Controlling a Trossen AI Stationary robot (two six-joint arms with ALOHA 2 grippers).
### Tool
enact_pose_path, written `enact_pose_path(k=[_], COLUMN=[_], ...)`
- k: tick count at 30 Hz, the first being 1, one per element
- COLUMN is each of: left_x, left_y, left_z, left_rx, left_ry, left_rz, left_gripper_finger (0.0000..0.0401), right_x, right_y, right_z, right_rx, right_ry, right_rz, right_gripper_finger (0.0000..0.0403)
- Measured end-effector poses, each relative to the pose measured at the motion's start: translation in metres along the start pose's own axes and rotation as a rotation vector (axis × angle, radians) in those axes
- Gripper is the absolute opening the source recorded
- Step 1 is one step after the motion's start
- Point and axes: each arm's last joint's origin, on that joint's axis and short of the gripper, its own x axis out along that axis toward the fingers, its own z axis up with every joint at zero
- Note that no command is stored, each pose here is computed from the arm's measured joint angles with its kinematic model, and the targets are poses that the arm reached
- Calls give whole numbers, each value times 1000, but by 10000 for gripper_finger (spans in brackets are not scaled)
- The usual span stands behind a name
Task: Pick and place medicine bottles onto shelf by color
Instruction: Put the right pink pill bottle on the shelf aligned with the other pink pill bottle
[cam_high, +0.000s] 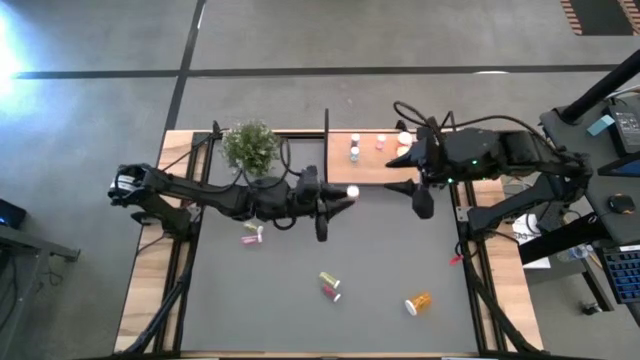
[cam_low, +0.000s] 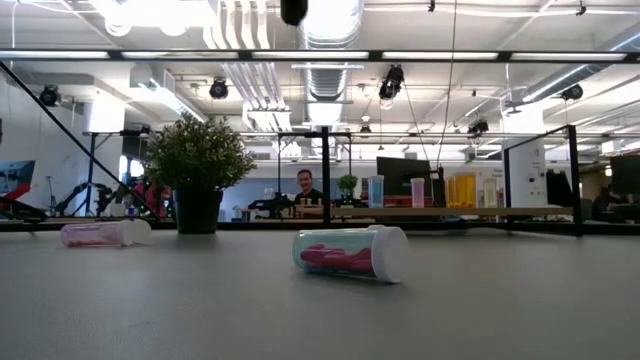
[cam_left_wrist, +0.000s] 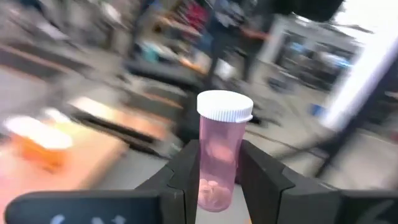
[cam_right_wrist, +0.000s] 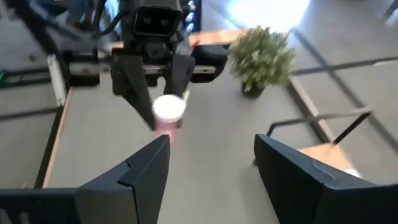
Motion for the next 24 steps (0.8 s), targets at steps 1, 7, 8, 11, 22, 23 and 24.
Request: enact_pose_path(k=[1,7,8,11,22,23,24], left_x=[0,7,9,12,21,21,21], left_y=[0,-8,-9,-11,-12,-12,-12], left_z=[-4,-26,-28,-35,-42,-42,-43], left_rx=[-28,-132,-136,-138,-159,-159,-159], left_ry=[32,182,195,220,231,232,235], left_rz=[-49,-283,-302,-319,-294,-290,-288], left_gripper_finger=[78,78,78,78,78,78,78], right_x=[2,26,31,47,100,102,105], right_y=[1,9,11,15,24,25,25], right_z=[-3,-18,-21,-24,-29,-30,-31], right_rx=[-2,-53,-69,-124,-274,-279,-283], right_ry=[19,145,165,208,278,284,291], right_rz=[19,239,270,336,431,433,436], right_gripper_finger=[226,226,226,226,226,226,226])
